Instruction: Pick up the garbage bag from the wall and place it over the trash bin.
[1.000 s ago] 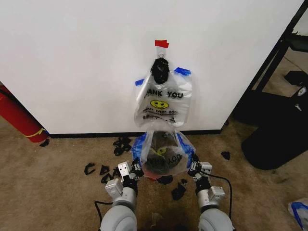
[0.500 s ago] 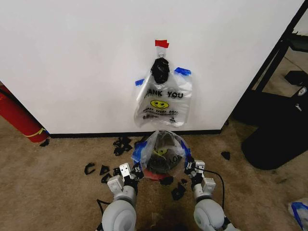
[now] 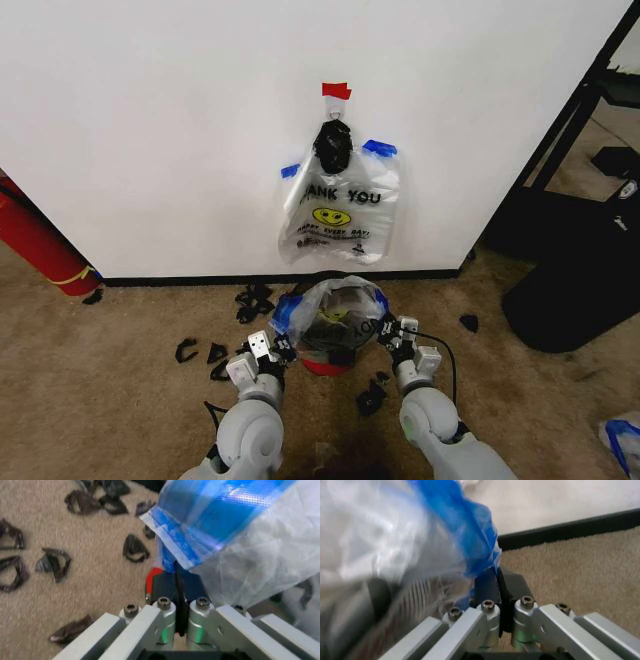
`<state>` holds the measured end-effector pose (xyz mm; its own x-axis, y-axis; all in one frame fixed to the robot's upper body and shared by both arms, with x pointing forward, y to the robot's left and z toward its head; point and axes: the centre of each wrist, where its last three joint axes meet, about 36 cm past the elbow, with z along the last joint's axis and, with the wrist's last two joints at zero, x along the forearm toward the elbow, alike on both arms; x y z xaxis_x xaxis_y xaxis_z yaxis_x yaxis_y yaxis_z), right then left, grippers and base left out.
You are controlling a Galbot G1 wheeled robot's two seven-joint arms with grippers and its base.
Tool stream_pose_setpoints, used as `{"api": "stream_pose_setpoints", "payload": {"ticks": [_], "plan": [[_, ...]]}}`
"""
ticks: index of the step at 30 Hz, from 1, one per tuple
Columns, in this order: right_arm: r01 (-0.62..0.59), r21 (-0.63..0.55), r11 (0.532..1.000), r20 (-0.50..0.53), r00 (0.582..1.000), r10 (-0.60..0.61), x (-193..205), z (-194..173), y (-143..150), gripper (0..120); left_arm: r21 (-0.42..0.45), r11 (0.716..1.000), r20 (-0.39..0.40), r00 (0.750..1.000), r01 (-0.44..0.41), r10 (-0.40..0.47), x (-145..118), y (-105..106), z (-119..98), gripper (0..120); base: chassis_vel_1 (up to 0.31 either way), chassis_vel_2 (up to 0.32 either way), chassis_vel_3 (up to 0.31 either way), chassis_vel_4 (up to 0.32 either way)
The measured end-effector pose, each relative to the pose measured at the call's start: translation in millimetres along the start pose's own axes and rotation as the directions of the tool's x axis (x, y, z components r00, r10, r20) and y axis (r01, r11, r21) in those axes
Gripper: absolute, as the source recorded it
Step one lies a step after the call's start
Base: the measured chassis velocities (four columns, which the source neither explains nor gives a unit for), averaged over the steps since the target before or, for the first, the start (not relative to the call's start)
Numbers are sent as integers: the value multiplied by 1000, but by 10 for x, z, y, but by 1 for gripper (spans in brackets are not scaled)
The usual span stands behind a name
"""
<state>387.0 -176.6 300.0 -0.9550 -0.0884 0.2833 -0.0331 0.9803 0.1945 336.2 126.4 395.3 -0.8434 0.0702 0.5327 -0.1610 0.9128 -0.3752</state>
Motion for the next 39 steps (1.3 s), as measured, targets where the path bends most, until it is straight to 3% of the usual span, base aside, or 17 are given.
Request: {"api": "stream_pose_setpoints", "payload": {"ticks": [20,26,29,39], "plan": [[-11,53,999,-1,1000,11,-402,21,-78,0,-91,995,-6,999,36,-37,-286,-29,105,0,0,0,0,0],[15,70,997,6,1000,-15,-386,27,-106,0,-106,994,1,999,36,-36,-224,-16,132,0,0,0,0,0],[23,84,996,19,1000,-25,-317,45,-141,8,-107,994,2,1000,31,-31,-148,-7,120,8,0,0,0,0],[61,181,982,110,991,-82,246,170,-352,46,-152,988,55,998,-18,27,478,105,98,46,0,0,0,0]]}}
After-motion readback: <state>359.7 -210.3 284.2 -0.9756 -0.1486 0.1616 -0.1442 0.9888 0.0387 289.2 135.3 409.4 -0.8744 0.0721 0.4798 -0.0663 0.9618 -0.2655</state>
